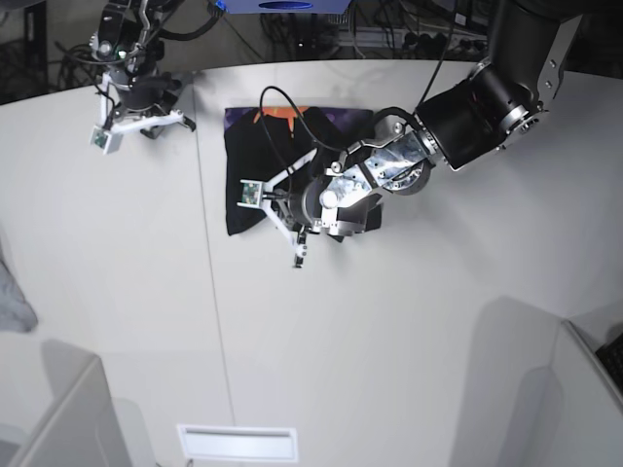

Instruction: Fold the T-shirt properly

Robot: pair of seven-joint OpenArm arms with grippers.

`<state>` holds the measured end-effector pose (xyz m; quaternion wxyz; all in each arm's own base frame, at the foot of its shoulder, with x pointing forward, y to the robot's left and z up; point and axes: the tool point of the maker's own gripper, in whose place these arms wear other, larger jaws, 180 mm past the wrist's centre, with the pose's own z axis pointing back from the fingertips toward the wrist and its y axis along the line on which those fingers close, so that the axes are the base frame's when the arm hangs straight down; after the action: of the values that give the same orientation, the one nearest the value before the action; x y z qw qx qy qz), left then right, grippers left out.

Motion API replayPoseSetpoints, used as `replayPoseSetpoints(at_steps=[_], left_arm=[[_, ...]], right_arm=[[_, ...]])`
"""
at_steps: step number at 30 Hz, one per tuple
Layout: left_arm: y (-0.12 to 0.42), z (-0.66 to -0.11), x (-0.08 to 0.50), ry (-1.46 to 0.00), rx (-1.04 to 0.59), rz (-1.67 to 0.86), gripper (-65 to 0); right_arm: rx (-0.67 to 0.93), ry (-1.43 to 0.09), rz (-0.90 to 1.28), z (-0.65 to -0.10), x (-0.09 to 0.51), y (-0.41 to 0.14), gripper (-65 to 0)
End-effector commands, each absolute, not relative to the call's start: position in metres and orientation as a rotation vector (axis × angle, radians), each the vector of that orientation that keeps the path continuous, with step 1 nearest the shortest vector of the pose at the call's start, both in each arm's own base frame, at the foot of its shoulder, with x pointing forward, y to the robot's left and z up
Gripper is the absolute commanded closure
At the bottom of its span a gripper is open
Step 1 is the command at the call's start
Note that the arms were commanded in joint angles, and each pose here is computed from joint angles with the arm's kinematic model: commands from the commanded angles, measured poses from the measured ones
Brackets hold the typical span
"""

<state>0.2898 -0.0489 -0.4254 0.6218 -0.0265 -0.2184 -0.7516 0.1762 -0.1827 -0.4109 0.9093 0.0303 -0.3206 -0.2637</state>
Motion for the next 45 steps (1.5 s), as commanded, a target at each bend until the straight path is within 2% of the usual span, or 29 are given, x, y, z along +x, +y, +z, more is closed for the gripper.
replayPoseSetpoints(at_steps=[1,4,9,14,18,21,26,30,31,33,36,37,41,45], left_arm=[[-0.041,-0.424,0.298,-0.481,-0.011,-1.742,0.0],[-0.045,-0.419,0.304,-0.498,-0.008,-1.736,0.0],[-0.054,-0.406,0.316,-0.538,0.007,-1.742,-21.7],[-0.065,-0.382,0.337,-0.598,0.045,-1.751,-38.3],[-0.074,-0.362,0.354,-0.65,0.075,-1.756,-46.7],[-0.087,-0.328,0.37,-0.765,0.056,-1.689,-49.0],[-0.085,-0.27,0.39,-0.952,0.038,-1.537,-48.1],[-0.047,-0.237,0.39,-1.024,0.096,-1.38,-47.2],[-0.034,-0.227,0.385,-1.056,0.11,-1.346,-44.3],[-0.006,-0.229,0.369,-1.069,0.134,-1.285,-32.1],[0.039,-0.256,0.346,-0.991,0.149,-1.204,-6.4],[0.051,-0.269,0.339,-0.954,0.142,-1.178,0.0],[0.085,-0.318,0.291,-0.89,0.028,-1.105,0.0],[0.083,-0.341,0.223,-0.998,-0.261,-1.029,0.0]], right_arm=[[0.059,-0.702,-0.54,-0.402,0.184,-0.185,0.0],[0.06,-0.702,-0.54,-0.403,0.186,-0.185,0.0],[0.064,-0.701,-0.536,-0.405,0.187,-0.184,0.0],[0.06,-0.7,-0.532,-0.404,0.187,-0.185,0.0],[0.059,-0.699,-0.531,-0.405,0.187,-0.185,0.0],[0.058,-0.694,-0.53,-0.405,0.186,-0.186,0.0],[0.056,-0.69,-0.526,-0.406,0.185,-0.186,0.0],[0.043,-0.694,-0.495,-0.405,0.184,-0.191,0.0],[0.052,-0.697,-0.469,-0.403,0.184,-0.188,0.0],[0.089,-0.703,-0.391,-0.402,0.183,-0.176,0.0],[0.115,-0.729,-0.325,-0.393,0.186,-0.168,0.0],[0.119,-0.731,-0.311,-0.392,0.185,-0.167,0.0],[0.125,-0.74,-0.261,-0.388,0.185,-0.165,0.0],[0.055,-0.733,-0.173,-0.389,0.181,-0.179,0.0]])
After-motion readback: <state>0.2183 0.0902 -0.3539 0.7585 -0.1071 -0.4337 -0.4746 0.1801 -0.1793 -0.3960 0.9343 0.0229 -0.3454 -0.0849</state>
